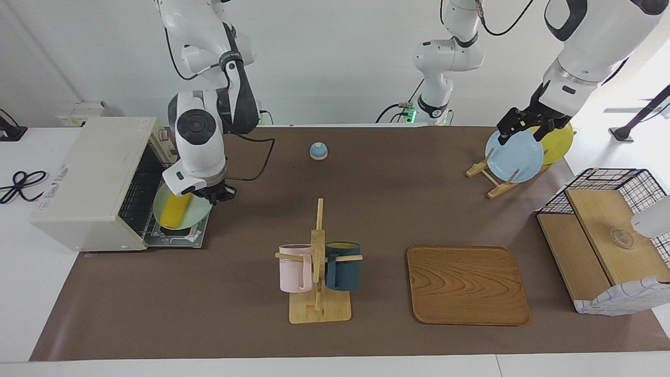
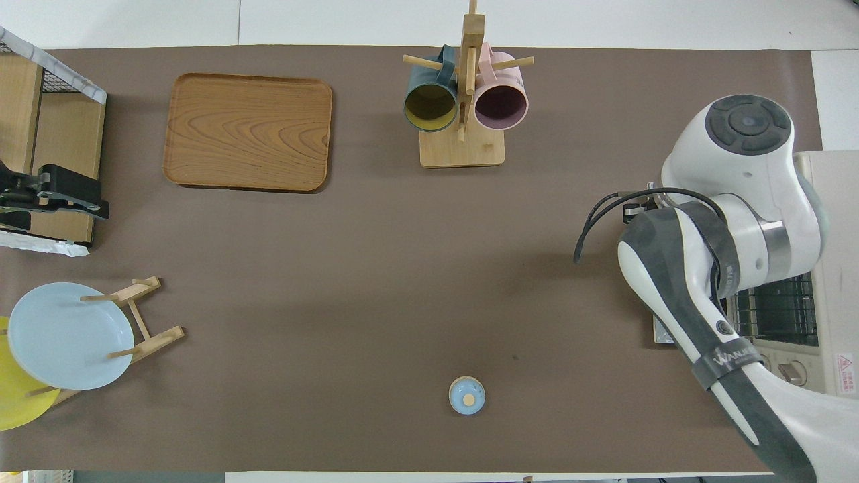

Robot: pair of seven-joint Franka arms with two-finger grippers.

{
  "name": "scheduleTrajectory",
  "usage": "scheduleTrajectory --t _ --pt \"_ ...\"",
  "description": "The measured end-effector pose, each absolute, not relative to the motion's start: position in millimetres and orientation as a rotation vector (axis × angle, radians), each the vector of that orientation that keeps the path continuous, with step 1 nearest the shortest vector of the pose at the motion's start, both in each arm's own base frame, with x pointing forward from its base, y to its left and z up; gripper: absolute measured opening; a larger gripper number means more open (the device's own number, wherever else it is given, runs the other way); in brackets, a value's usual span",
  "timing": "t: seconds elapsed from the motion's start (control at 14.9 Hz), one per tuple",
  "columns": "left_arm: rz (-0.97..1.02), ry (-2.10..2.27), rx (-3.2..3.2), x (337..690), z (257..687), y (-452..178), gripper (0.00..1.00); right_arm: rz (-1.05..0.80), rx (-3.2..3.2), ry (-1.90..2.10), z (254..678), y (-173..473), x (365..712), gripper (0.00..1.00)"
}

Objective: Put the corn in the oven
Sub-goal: 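Lift the plate with the right gripper and carry it into the oven, then release the plate inside the oven and withdraw the right gripper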

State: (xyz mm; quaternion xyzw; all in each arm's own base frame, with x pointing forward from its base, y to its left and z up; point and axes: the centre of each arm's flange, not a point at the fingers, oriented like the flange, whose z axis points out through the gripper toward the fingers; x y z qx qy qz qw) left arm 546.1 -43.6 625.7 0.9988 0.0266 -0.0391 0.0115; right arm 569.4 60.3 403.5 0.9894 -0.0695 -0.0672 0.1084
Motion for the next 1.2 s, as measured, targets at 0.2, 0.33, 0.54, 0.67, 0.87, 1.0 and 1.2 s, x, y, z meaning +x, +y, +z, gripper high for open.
scheduleTrajectory --t 0.2,0.33,0.54,0.67,0.87,1.0,1.2 --pt "-0.122 0.083 3.115 546.1 625.7 -43.6 1.00 -0.233 2.919 -0.214 397.5 26.6 553.3 0.03" --pt "-0.122 0.083 3.115 546.1 625.7 -43.6 1.00 -0.234 2.928 -0.210 387.9 9.3 546.3 0.03" --pt "-0.122 0.083 3.115 546.1 625.7 -43.6 1.00 -0.247 2.942 -0.176 381.6 -23.8 541.1 0.03" --pt "-0.122 0.083 3.115 546.1 625.7 -43.6 1.00 -0.253 2.949 -0.173 383.2 -44.7 539.4 0.03" --pt "-0.122 0.083 3.115 546.1 625.7 -43.6 1.00 -0.253 2.952 -0.166 384.4 -50.5 538.8 0.03" --pt "-0.122 0.083 3.115 546.1 625.7 -43.6 1.00 -0.258 2.953 -0.150 383.3 -50.1 538.1 0.03" --pt "-0.122 0.083 3.115 546.1 625.7 -43.6 1.00 -0.286 2.951 -0.148 375.4 -50.9 533.3 0.11"
